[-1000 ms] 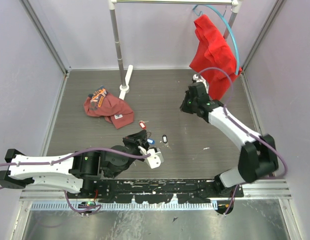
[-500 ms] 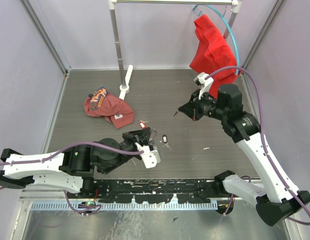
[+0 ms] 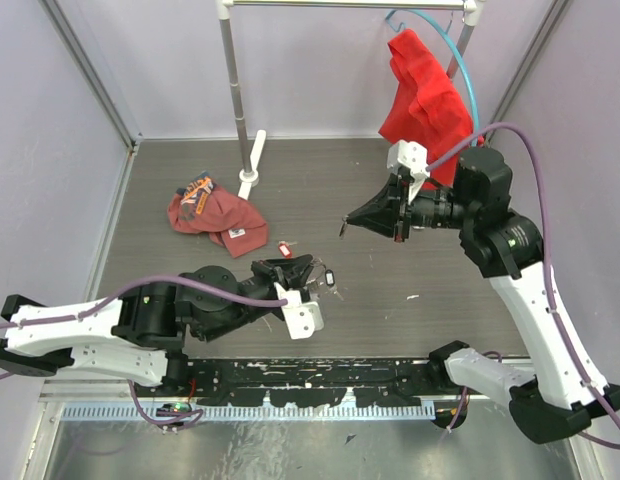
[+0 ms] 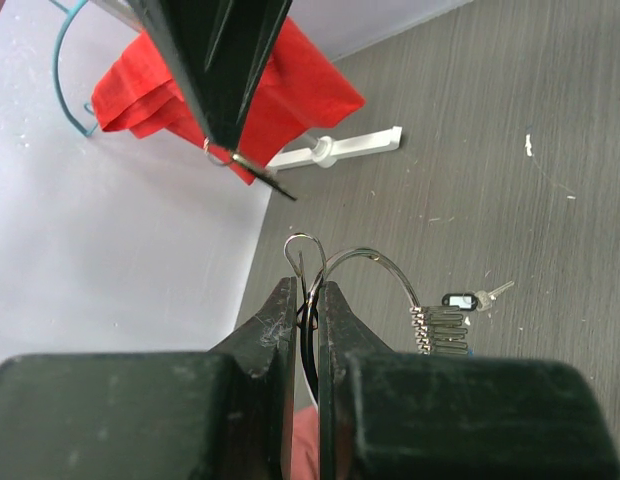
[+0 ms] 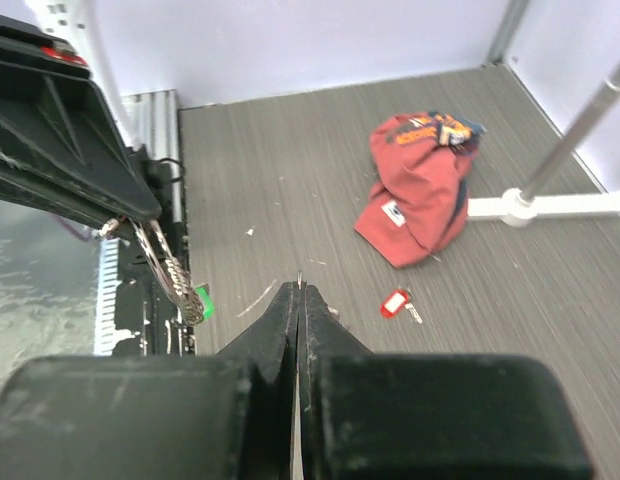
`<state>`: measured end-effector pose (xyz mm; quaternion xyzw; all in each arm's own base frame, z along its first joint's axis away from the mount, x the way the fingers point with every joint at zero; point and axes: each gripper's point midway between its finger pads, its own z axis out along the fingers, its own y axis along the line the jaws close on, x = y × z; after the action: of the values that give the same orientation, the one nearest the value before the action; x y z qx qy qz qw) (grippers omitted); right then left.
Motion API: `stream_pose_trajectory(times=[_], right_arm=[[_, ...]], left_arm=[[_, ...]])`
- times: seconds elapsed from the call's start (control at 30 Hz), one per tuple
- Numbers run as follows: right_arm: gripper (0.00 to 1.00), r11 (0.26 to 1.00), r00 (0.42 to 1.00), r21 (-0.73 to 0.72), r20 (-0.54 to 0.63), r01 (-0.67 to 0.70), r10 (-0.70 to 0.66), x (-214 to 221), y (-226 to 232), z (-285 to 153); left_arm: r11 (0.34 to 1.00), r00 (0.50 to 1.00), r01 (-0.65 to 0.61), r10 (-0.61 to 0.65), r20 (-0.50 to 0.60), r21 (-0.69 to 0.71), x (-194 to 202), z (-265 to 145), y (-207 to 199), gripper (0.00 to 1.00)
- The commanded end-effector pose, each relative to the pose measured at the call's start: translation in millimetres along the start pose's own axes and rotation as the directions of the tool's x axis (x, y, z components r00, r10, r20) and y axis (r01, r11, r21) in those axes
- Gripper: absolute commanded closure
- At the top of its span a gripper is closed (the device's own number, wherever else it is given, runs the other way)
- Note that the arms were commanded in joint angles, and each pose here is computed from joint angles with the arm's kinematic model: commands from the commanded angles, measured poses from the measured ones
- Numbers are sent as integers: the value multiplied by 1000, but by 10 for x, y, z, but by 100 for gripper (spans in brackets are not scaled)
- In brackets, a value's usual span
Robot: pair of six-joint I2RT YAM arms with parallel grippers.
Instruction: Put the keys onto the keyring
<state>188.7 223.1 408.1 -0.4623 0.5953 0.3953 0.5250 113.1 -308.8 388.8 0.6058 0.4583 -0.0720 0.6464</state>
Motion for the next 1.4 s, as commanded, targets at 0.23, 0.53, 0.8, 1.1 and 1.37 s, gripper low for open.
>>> stream_pose_trajectory(times=[0.23, 0.53, 0.8, 1.1, 1.37], right_arm=[[99, 952, 996, -292, 31, 90, -84, -172, 337, 42], [99, 921, 992, -371, 3, 121, -129, -207, 580, 250], [99, 905, 993, -410, 7, 110, -118, -272, 653, 248], [99, 887, 993, -455, -46, 78, -111, -163, 731, 212], [99, 860, 994, -503, -13, 88, -110, -234, 852, 167]], left_arm=[[996, 999, -11, 8, 36, 86, -170, -52, 1, 100], [994, 1000, -22, 21, 14, 110, -145, -64, -23, 100], [993, 1000, -14, 13, 15, 119, -151, -115, 2, 100], [993, 999, -13, 9, 33, 120, -213, -137, 42, 100], [992, 1000, -15, 12, 29, 129, -208, -119, 17, 100]])
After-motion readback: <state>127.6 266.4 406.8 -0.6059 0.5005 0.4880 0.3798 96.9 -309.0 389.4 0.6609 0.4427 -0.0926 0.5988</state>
